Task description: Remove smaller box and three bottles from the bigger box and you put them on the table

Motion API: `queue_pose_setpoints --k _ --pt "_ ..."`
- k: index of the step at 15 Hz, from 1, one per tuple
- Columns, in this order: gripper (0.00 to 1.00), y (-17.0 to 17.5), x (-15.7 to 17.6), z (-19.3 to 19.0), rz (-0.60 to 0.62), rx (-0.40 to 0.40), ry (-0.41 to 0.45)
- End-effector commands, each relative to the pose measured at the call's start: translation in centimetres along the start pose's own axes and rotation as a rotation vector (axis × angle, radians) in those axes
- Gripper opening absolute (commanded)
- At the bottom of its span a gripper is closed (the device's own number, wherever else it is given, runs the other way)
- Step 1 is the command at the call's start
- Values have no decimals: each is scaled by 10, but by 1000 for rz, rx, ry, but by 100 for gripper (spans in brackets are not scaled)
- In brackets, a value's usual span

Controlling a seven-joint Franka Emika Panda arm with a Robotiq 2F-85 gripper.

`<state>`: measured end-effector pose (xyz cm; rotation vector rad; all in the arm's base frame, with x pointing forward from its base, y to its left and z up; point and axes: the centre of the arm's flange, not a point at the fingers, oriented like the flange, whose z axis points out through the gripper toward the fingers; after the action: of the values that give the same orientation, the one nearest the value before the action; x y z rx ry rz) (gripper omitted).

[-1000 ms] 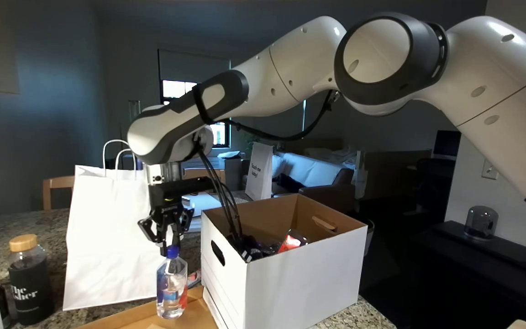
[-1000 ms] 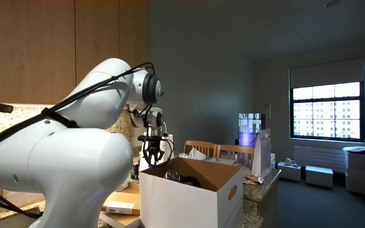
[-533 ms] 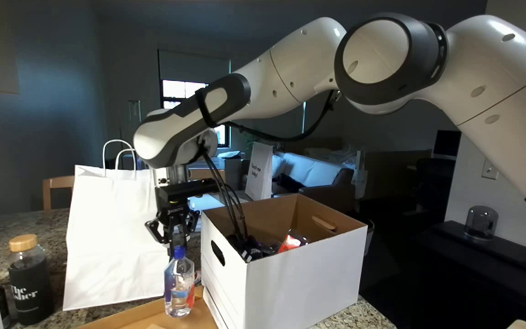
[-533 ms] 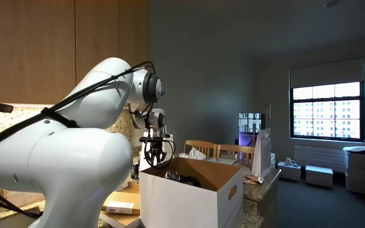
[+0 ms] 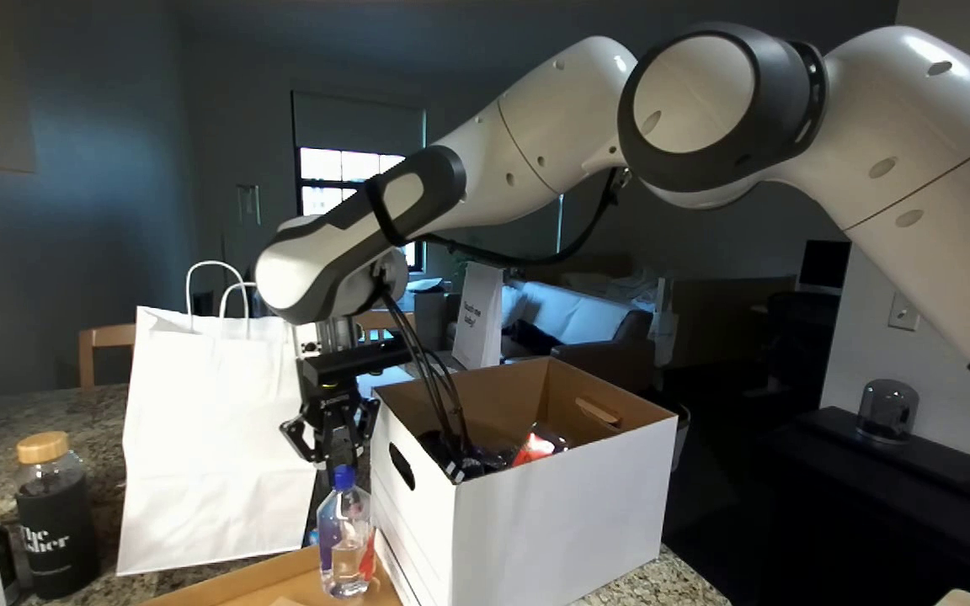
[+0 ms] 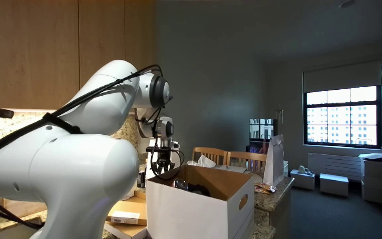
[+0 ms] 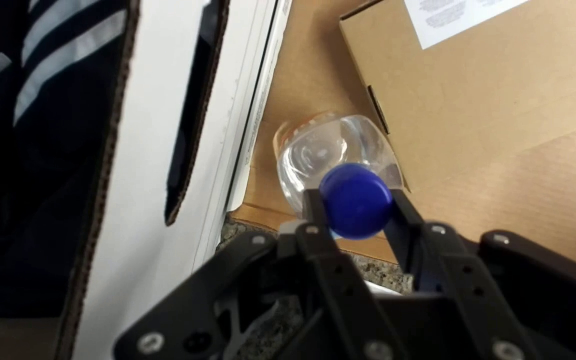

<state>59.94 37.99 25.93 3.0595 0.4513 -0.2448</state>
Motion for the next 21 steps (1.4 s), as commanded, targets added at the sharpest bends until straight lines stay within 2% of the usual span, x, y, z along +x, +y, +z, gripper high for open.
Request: queue_pose_setpoints --k 1,3,4,5,7,12,16,21 --pt "13 3 -14 1 17 4 -9" --pt "14 4 -16 4 17 5 -13" --pt "17 4 -17 4 18 4 -15" --pt "59 4 -18 4 19 6 -16" --pt "66 5 -19 3 17 10 -14" --pt "98 2 -30 -12 -7 10 -14" --pt "100 -2 -59 -44 -66 36 10" --pt "100 23 -106 -91 -13 48 62"
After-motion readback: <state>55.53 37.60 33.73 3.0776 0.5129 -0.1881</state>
